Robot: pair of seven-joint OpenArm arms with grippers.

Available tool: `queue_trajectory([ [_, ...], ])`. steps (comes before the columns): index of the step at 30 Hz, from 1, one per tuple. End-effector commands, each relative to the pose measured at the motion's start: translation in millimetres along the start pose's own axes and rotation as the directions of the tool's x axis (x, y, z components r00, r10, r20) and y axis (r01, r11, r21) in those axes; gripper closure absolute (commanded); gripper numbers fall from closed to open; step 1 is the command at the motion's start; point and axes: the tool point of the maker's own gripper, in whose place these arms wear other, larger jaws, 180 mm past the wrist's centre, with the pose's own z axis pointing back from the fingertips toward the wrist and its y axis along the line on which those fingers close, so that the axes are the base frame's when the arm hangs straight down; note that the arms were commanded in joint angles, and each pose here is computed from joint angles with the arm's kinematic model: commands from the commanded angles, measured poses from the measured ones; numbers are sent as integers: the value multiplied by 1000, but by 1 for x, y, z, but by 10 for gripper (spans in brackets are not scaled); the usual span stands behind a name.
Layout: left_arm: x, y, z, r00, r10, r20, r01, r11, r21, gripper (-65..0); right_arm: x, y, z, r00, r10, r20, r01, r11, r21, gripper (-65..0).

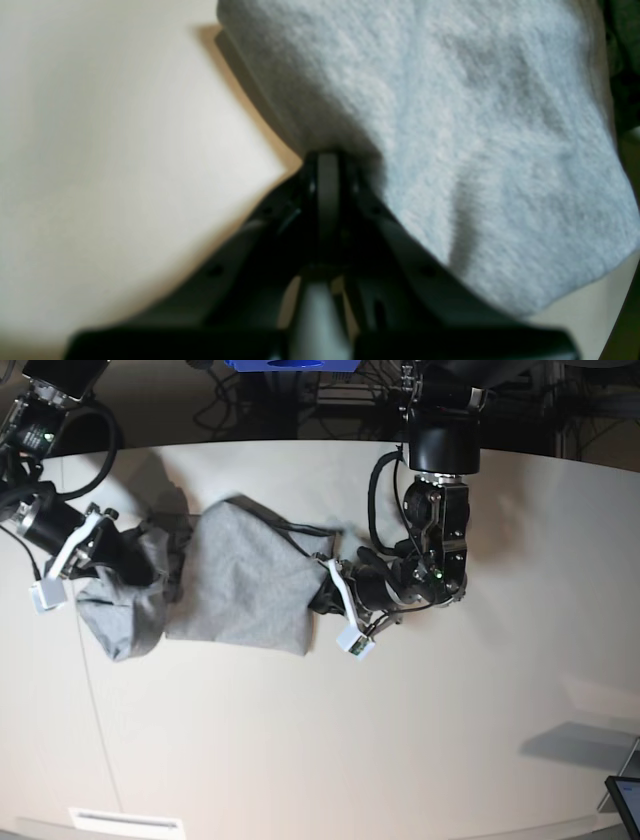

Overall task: Fold the T-shirt properly
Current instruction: 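Lift the end with the right gripper and fold it toward the left gripper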

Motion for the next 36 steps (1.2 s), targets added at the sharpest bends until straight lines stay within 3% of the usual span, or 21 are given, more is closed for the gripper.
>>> queue_trajectory([
  [1,-23,5,0,993,-22,-115,25,999,30,0,15,8,0,998,20,57,-21,999,28,-3],
  [18,-25,4,0,993,-20,-117,23,999,29,0,4,33,-26,997,-37,62,29,992,120,-3],
  [23,-25,3,0,993,-21,-115,25,999,29,0,0,40,-36,988,-139,61,130,982,138,-3],
  [36,-30,7,4,993,-12,-120,17,999,40,0,-11,41,-46,982,-189,30,181,970,163,-7],
])
